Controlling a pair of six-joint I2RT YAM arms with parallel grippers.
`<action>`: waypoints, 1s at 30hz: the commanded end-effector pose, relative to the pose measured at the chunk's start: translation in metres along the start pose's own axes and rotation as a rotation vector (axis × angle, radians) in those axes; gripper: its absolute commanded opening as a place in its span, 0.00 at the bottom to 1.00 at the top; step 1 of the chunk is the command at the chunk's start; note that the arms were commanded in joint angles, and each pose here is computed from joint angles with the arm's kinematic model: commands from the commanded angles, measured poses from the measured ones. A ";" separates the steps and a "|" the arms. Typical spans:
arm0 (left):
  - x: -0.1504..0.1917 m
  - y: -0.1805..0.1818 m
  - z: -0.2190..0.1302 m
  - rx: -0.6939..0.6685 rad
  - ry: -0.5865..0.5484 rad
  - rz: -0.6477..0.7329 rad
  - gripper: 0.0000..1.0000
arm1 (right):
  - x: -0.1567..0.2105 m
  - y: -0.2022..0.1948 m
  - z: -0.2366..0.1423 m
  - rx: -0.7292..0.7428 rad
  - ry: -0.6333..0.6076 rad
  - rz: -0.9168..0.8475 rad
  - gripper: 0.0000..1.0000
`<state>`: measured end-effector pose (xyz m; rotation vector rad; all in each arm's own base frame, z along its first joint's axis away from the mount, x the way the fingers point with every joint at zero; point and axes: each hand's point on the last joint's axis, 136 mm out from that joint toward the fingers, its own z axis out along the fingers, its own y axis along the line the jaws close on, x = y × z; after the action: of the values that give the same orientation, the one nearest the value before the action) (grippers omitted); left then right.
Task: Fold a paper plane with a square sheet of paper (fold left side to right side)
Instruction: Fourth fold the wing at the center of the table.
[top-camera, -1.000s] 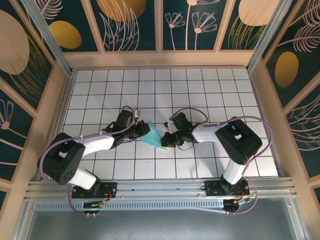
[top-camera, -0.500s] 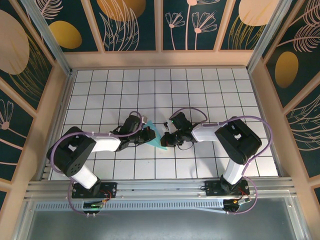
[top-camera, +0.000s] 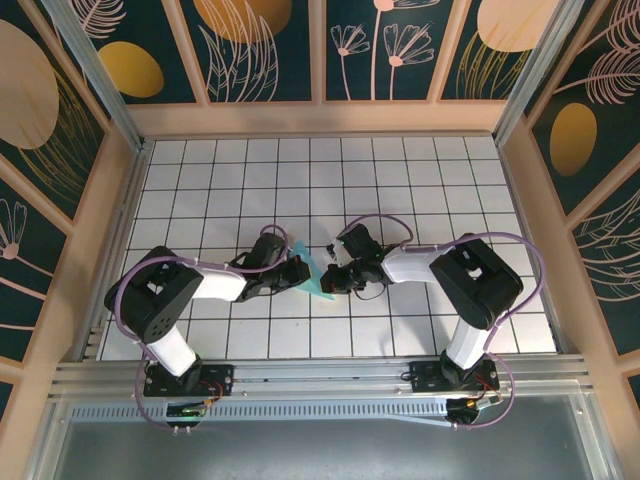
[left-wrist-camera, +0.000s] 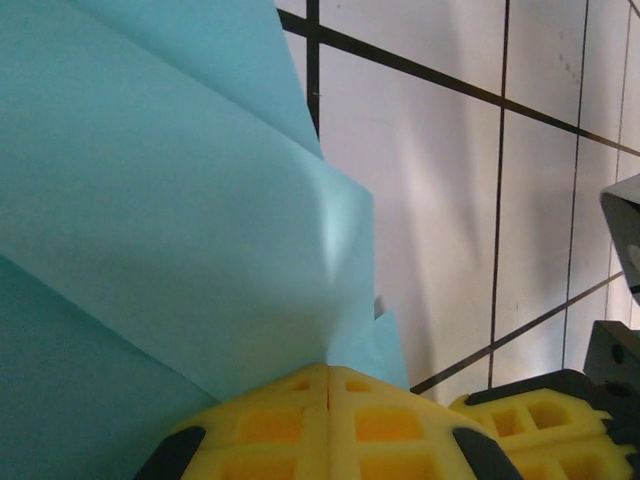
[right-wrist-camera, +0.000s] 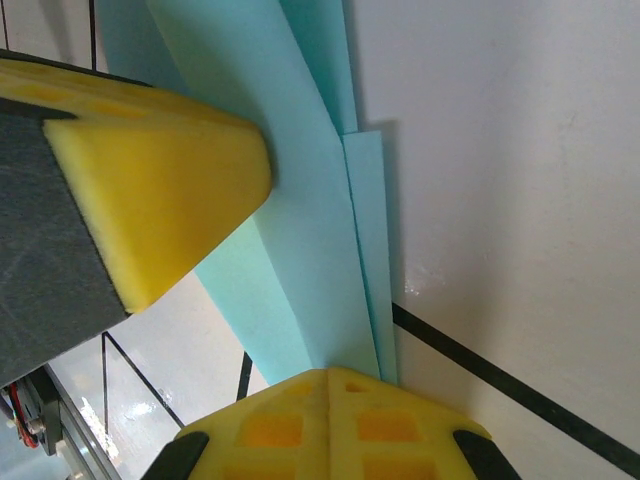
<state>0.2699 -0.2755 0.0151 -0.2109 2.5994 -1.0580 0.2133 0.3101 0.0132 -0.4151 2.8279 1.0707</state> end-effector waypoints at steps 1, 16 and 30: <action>-0.005 0.009 0.004 -0.046 -0.031 0.003 0.05 | 0.049 -0.069 0.009 0.269 0.137 0.086 0.00; -0.020 0.033 -0.005 -0.119 -0.082 -0.004 0.07 | 0.059 -0.075 0.009 0.286 0.167 0.087 0.00; -0.067 0.064 -0.023 -0.165 -0.158 -0.019 0.08 | 0.061 -0.074 0.010 0.278 0.174 0.088 0.00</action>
<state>0.3123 -0.2265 0.0150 -0.3135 2.5346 -0.9610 0.2134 0.3107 0.0124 -0.4420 2.8234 1.0581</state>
